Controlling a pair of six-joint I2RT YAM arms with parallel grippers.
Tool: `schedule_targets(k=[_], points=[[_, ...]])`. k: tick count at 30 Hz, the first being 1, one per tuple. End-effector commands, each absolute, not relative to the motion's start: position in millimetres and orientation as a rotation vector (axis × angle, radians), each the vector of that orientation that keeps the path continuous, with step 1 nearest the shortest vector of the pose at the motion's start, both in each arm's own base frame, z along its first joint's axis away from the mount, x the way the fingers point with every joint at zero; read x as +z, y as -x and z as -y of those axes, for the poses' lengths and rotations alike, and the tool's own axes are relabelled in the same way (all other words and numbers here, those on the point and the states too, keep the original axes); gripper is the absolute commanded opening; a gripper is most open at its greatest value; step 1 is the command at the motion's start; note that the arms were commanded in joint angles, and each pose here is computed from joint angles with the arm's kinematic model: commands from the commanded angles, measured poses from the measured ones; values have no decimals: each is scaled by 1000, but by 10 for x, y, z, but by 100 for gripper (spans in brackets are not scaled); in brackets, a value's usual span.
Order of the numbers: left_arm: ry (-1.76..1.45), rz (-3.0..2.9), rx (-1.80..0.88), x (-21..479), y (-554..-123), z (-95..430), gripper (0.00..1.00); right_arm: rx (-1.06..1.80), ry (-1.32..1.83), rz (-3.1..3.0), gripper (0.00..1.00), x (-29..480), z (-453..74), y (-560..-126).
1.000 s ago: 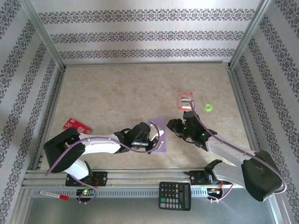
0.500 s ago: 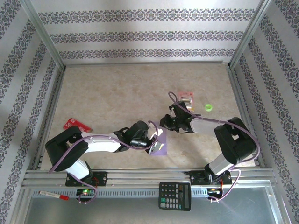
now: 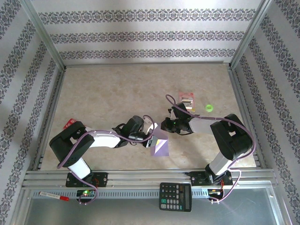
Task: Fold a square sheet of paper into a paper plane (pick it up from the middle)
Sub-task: Fold the triangle a second time at the center of the table.
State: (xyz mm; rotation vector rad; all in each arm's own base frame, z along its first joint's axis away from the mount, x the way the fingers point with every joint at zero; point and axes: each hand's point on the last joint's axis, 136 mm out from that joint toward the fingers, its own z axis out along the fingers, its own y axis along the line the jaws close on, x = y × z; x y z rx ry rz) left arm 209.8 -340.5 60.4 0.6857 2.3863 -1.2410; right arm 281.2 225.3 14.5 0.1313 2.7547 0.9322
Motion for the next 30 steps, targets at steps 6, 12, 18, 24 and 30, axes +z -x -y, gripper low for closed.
schedule_targets(k=[6,12,18,24,30], points=[[-663,-2437,-1243,487,-2161,3286,0,902,-123,-2802,12,9,-2204,-2752],[-656,-2480,-1222,390,-2187,3242,0,896,-122,-2802,11,7,-2198,-2753],[-640,-2501,-1206,331,-2207,3192,0,882,-119,-2809,11,-15,-2181,-2732],[-636,-2522,-1190,285,-2247,3181,1,880,-119,-2812,11,-33,-2184,-2723],[-634,-2530,-1184,262,-2262,3187,2,878,-110,-2812,11,-31,-2201,-2720]])
